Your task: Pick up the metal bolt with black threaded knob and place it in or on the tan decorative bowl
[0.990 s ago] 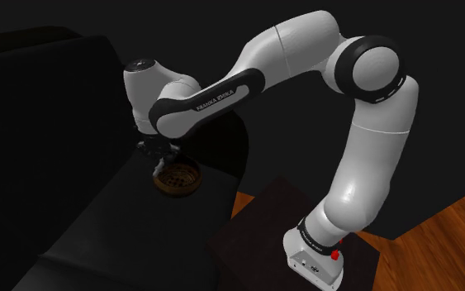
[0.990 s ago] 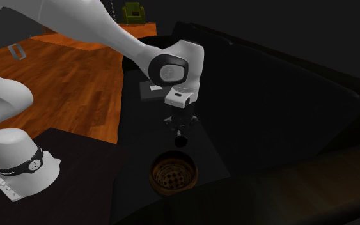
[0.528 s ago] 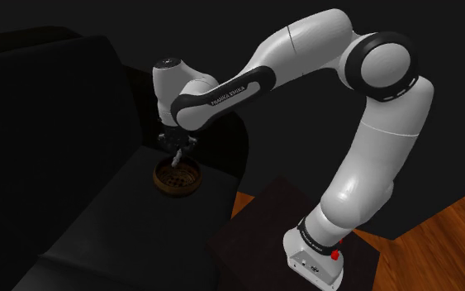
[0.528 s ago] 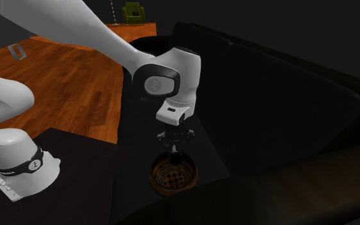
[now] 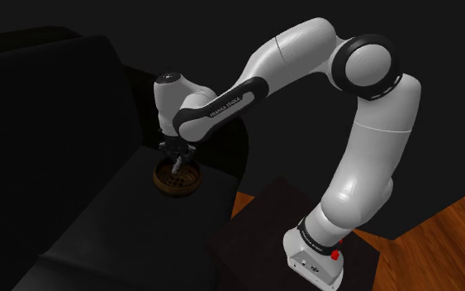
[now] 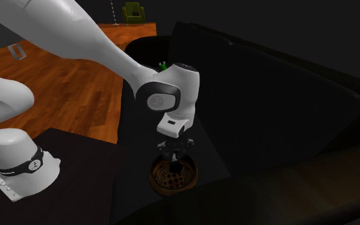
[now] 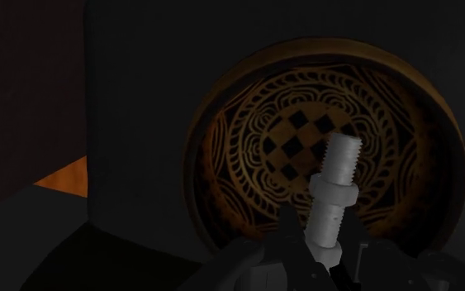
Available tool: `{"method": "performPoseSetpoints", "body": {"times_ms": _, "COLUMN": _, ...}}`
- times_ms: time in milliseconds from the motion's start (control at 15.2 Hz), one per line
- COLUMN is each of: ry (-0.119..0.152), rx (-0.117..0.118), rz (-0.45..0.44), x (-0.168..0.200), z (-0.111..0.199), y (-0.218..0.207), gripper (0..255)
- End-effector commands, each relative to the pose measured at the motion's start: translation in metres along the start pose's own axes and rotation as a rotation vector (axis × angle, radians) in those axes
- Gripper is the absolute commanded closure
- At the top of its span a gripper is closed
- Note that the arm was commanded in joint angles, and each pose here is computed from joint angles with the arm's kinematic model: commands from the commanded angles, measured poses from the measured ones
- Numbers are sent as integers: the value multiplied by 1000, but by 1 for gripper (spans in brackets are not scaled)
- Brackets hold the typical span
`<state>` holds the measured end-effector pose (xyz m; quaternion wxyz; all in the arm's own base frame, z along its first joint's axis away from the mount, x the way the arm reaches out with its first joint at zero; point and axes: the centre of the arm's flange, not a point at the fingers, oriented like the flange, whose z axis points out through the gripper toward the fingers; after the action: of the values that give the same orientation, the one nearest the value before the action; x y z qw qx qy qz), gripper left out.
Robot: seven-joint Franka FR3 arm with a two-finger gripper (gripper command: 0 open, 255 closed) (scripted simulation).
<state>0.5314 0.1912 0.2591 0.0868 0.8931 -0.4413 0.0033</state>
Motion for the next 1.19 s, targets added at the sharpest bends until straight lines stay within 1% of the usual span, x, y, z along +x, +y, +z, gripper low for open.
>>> {"method": "performPoseSetpoints", "body": {"times_ms": 0, "ry": 0, "rx": 0, "rz": 0, "x": -2, "z": 11, "y": -1, "gripper": 255}}
{"method": "performPoseSetpoints", "body": {"times_ms": 132, "ry": 0, "rx": 0, "rz": 0, "x": -3, "z": 22, "y": -3, "gripper": 255}}
{"method": "performPoseSetpoints", "body": {"times_ms": 660, "ry": 0, "rx": 0, "rz": 0, "x": -3, "z": 22, "y": -3, "gripper": 255}}
{"method": "performPoseSetpoints", "body": {"times_ms": 726, "ry": 0, "rx": 0, "rz": 0, "x": -3, "z": 22, "y": -3, "gripper": 0}}
{"method": "performPoseSetpoints", "body": {"times_ms": 1056, "ry": 0, "rx": 0, "rz": 0, "x": -3, "z": 22, "y": -3, "gripper": 0}}
{"method": "performPoseSetpoints", "body": {"times_ms": 1122, "ry": 0, "rx": 0, "rz": 0, "x": -3, "z": 9, "y": -3, "gripper": 0}}
